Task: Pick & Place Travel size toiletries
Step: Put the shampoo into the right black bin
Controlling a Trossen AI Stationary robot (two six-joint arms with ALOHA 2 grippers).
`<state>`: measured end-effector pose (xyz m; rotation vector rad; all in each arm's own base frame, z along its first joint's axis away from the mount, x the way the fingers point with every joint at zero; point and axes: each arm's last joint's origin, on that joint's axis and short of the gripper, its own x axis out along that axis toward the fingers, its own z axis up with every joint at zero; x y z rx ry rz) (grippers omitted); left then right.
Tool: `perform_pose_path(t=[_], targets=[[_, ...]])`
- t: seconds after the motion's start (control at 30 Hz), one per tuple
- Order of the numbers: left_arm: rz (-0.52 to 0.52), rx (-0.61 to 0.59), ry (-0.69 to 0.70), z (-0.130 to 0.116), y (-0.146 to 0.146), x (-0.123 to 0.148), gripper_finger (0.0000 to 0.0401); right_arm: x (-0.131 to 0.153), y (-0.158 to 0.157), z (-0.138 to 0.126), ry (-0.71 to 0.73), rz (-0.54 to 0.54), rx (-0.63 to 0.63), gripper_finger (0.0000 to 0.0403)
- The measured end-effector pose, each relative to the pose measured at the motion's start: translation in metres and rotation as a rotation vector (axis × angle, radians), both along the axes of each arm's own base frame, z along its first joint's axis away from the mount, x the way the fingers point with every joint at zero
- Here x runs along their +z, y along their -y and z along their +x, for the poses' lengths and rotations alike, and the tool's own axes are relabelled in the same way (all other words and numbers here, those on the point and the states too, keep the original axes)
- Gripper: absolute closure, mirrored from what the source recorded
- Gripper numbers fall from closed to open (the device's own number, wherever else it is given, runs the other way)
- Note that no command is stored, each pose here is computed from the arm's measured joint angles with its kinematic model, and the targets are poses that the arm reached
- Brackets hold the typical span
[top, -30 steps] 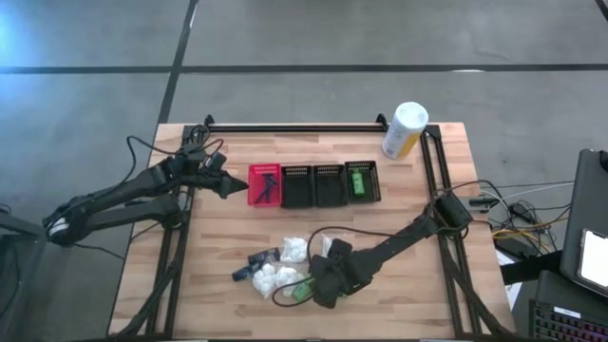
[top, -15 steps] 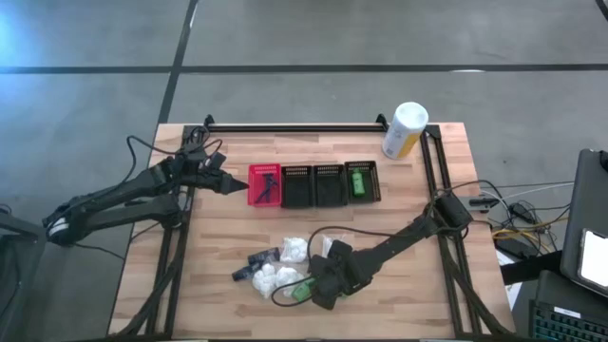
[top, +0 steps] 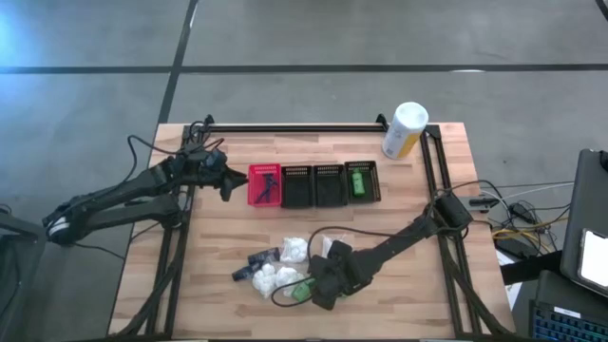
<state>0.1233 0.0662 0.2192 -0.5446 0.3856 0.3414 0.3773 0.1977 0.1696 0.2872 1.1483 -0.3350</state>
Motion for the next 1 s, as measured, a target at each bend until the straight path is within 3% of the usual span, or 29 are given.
perform_pose_path(t=[0.17,0.43,1.0], targets=[[-0.133,0.052,0.033,0.0002,0.0003,-0.0002,0.0282,0.0001,0.0,0.0001,0.002,-0.001,0.001,0.0084],[-0.221,0.093,0.053,0.0002,0.0004,-0.0004,0.0282,0.0002,-0.0001,0.0006,0.006,-0.001,0.005,0.0102],[-0.22,0.092,0.052,0.0002,0.0004,-0.0004,0.0281,0.0006,-0.0004,0.0013,0.014,0.001,0.007,0.0127]])
